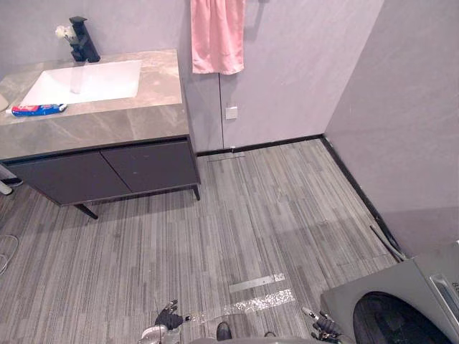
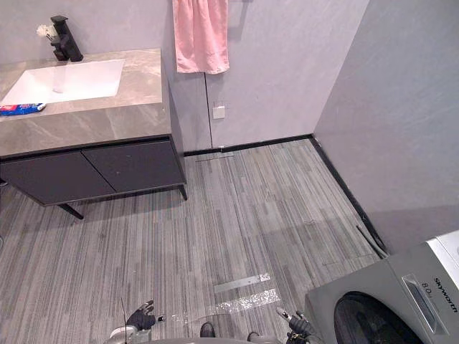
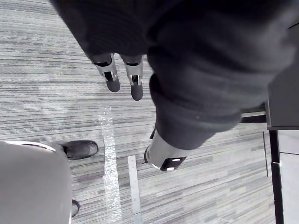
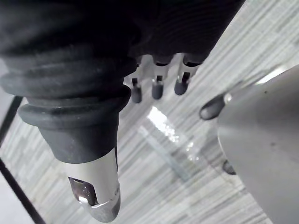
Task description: Organize washtable
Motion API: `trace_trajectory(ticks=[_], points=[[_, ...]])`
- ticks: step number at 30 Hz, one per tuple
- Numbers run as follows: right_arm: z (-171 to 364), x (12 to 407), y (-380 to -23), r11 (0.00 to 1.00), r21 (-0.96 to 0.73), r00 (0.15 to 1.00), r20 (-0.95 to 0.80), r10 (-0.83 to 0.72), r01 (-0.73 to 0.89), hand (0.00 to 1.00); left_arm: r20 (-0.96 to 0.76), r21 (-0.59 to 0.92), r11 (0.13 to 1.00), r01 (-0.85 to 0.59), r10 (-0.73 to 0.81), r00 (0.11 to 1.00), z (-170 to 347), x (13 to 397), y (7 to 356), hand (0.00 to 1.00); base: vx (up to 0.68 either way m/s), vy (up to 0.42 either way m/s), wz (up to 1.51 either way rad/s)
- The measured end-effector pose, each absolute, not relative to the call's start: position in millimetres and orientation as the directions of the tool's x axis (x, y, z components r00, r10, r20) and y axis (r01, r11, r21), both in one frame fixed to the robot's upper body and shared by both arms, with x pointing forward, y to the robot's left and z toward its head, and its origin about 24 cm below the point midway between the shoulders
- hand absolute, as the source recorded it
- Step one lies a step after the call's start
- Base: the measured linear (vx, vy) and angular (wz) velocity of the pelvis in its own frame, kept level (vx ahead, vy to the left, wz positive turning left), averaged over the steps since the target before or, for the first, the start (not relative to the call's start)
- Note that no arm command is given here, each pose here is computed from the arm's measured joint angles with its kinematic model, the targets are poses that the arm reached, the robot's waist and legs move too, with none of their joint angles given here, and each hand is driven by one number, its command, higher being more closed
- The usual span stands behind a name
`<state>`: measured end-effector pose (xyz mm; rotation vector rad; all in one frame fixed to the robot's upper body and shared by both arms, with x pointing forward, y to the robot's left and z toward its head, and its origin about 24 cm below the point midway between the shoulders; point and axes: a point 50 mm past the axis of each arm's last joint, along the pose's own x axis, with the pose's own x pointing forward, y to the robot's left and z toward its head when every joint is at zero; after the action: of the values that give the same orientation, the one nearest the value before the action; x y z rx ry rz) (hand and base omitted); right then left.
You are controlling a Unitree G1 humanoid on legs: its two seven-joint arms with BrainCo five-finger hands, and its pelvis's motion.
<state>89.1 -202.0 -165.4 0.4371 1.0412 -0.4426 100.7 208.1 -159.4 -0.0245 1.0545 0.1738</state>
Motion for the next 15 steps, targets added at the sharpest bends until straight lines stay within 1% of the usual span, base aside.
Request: trace_trajectory(ticks=[6,13,15], points=[[-167,88,-194,0.817,0.151,0.428,-0.895,-0.126,0.557,0.0,-0.869,0.059,0.987,-0.147,0.123,0.479,-160,99,206,0.0,0.04,-0.029,0.05],[-168,85,-196,0.81,0.146,0.42,-0.897,-0.133,0.569,0.0,-0.865,0.036,0.987,-0.155,0.109,0.489,-161,99,197,0.0,0.01,-0.042,0.06],[-167,85,-197,0.806,0.146,0.42,-0.897,-0.137,0.574,0.0,-0.864,0.025,0.983,-0.184,0.114,0.49,-161,99,197,0.0,-0.05,-0.034,0.0]])
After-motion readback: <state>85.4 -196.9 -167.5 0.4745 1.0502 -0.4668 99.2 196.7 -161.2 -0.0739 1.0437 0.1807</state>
